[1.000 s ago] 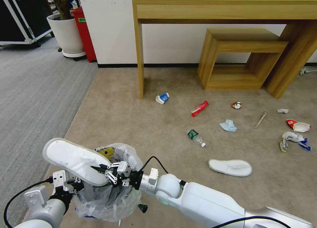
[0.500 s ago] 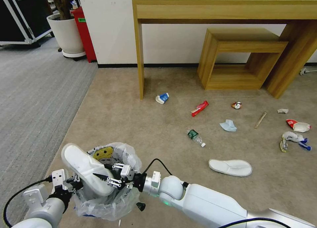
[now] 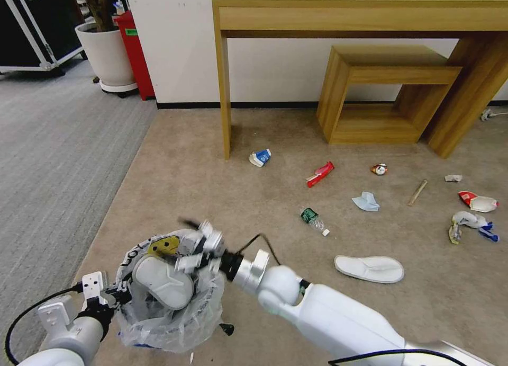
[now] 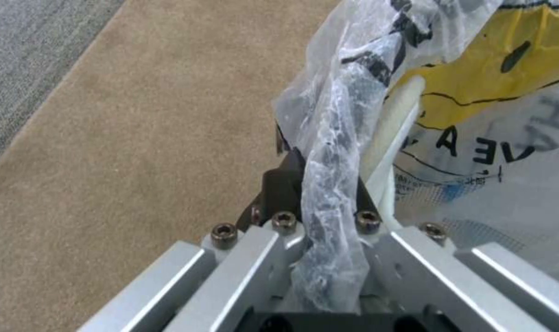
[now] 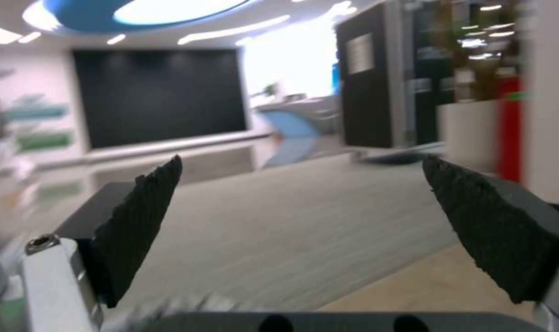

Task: Pick up the trash bin and place the garbage on the floor into it.

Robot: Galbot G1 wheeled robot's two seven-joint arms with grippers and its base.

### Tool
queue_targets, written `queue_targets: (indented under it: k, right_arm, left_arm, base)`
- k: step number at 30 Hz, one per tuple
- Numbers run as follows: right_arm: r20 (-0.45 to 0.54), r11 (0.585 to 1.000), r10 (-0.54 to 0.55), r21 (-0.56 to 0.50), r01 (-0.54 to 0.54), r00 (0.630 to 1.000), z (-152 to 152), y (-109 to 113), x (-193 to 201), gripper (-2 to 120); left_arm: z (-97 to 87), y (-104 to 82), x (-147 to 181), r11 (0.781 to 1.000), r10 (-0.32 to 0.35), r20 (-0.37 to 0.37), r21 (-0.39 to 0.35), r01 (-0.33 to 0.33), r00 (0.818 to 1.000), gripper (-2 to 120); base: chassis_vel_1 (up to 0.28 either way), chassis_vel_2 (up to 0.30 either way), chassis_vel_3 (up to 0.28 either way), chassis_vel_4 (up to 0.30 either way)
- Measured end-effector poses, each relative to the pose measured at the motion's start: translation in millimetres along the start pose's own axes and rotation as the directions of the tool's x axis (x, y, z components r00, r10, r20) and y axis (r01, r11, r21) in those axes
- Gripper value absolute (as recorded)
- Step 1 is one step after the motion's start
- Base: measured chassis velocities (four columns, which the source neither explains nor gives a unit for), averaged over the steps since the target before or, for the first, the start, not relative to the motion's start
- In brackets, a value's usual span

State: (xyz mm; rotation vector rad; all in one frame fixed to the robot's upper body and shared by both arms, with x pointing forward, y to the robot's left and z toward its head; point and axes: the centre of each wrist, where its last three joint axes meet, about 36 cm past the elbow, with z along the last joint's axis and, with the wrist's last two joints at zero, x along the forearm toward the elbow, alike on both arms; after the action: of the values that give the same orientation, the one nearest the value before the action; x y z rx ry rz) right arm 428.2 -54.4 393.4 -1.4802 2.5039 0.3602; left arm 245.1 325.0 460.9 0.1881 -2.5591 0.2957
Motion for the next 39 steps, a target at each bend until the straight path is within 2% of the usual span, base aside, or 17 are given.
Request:
queue_targets:
  k: [5, 10, 12, 13, 15, 17, 19, 20, 23, 24, 26, 27, 30, 31, 33, 36, 39]
  right_arm:
    - [0.018, 0.987, 0.157, -0.019, -0.157, 0.987, -34.0, -15.0, 24.0, 100]
    - [0.013, 0.971, 0.238, 0.010, -0.238, 0.971, -48.8, -32.0, 45.6, 100]
    - [0.003, 0.935, 0.350, 0.055, -0.349, 0.937, -67.5, -49.2, 65.4, 100]
    - [0.003, 0.935, 0.350, 0.055, -0.349, 0.937, -67.5, -49.2, 65.4, 100]
    - [-0.012, 0.895, 0.440, 0.095, -0.437, 0.898, -78.5, -58.2, 76.4, 100]
    - [-0.012, 0.882, 0.462, 0.107, -0.459, 0.887, -81.0, -61.3, 80.2, 100]
    - [-0.011, 0.818, 0.558, 0.177, -0.548, 0.830, -90.4, -73.8, 95.8, 100]
    - [-0.011, 0.818, 0.558, 0.177, -0.548, 0.830, -90.4, -73.8, 95.8, 100]
    - [-0.005, 0.723, 0.668, 0.240, -0.648, 0.744, -97.7, -85.4, 115.0, 100]
    - [-0.005, 0.723, 0.668, 0.240, -0.648, 0.744, -97.7, -85.4, 115.0, 100]
    - [-0.008, 0.666, 0.721, 0.283, -0.690, 0.693, -95.8, -90.4, 128.5, 100]
    - [-0.008, 0.666, 0.721, 0.283, -0.690, 0.693, -95.8, -90.4, 128.5, 100]
    - [-0.010, 0.612, 0.767, 0.309, -0.728, 0.641, -91.1, -93.6, 140.3, 100]
    - [-0.010, 0.612, 0.767, 0.309, -0.728, 0.641, -91.1, -93.6, 140.3, 100]
    - [-0.031, 0.561, 0.811, 0.329, -0.760, 0.584, -90.0, -93.5, 145.6, 100]
    - [-0.033, 0.525, 0.834, 0.352, -0.775, 0.551, -88.4, -94.1, 149.9, 100]
    - [-0.035, 0.511, 0.843, 0.360, -0.781, 0.536, -86.3, -94.2, 152.8, 100]
  left_arm:
    - [2.7, 0.2, -3.1, 1.000, -0.002, -0.003, 0.002, 0.002, 1.000, 1]
    - [3.3, 0.1, -3.7, 1.000, -0.002, -0.008, 0.001, 0.002, 1.000, 1]
    - [4.4, -0.2, -3.7, 1.000, -0.007, -0.025, -0.006, 0.007, 1.000, 1]
    - [4.4, -0.2, -3.7, 1.000, -0.007, -0.025, -0.006, 0.007, 1.000, 1]
    - [5.3, 0.1, -3.8, 1.000, -0.012, -0.034, -0.011, 0.012, 0.999, 1]
    - [5.5, 0.2, -4.0, 1.000, -0.014, -0.036, -0.012, 0.013, 0.999, 1]
    - [5.7, 1.0, -5.2, 1.000, -0.020, -0.039, -0.015, 0.020, 0.999, 1]
    - [5.7, 1.0, -5.2, 1.000, -0.020, -0.039, -0.015, 0.020, 0.999, 1]
    - [5.5, 2.5, -8.2, 0.999, -0.029, -0.044, -0.023, 0.028, 0.999, 1]
    - [5.5, 2.5, -8.2, 0.999, -0.029, -0.044, -0.023, 0.028, 0.999, 1]
    - [5.0, 1.9, -9.9, 0.998, -0.042, -0.059, -0.038, 0.039, 0.997, 1]
    - [5.0, 1.9, -9.9, 0.998, -0.042, -0.059, -0.038, 0.039, 0.997, 1]
    - [4.0, 1.8, -10.6, 0.998, -0.047, -0.067, -0.043, 0.044, 0.997, 1]
    - [4.0, 1.8, -10.6, 0.998, -0.047, -0.067, -0.043, 0.044, 0.997, 1]
    - [3.6, 2.8, -9.5, 0.998, -0.051, -0.072, -0.049, 0.047, 0.996, 1]
    - [3.3, 3.3, -7.9, 0.997, -0.057, -0.073, -0.061, 0.053, 0.996, 1]
    - [4.2, 3.4, -5.6, 0.996, -0.054, -0.080, -0.075, 0.048, 0.995, 1]
  base:
    - [0.000, 0.000, 0.000, 0.000]
    - [0.000, 0.000, 0.000, 0.000]
    - [0.000, 0.000, 0.000, 0.000]
    - [0.000, 0.000, 0.000, 0.000]
    - [0.000, 0.000, 0.000, 0.000]
    - [0.000, 0.000, 0.000, 0.000]
    - [0.000, 0.000, 0.000, 0.000]
    - [0.000, 0.000, 0.000, 0.000]
    - [0.000, 0.000, 0.000, 0.000]
    - [0.000, 0.000, 0.000, 0.000]
    - [0.000, 0.000, 0.000, 0.000]
    - [0.000, 0.000, 0.000, 0.000]
    - [0.000, 0.000, 0.000, 0.000]
    - [0.000, 0.000, 0.000, 0.000]
    - [0.000, 0.000, 0.000, 0.000]
    - [0.000, 0.000, 0.000, 0.000]
    - [0.000, 0.000, 0.000, 0.000]
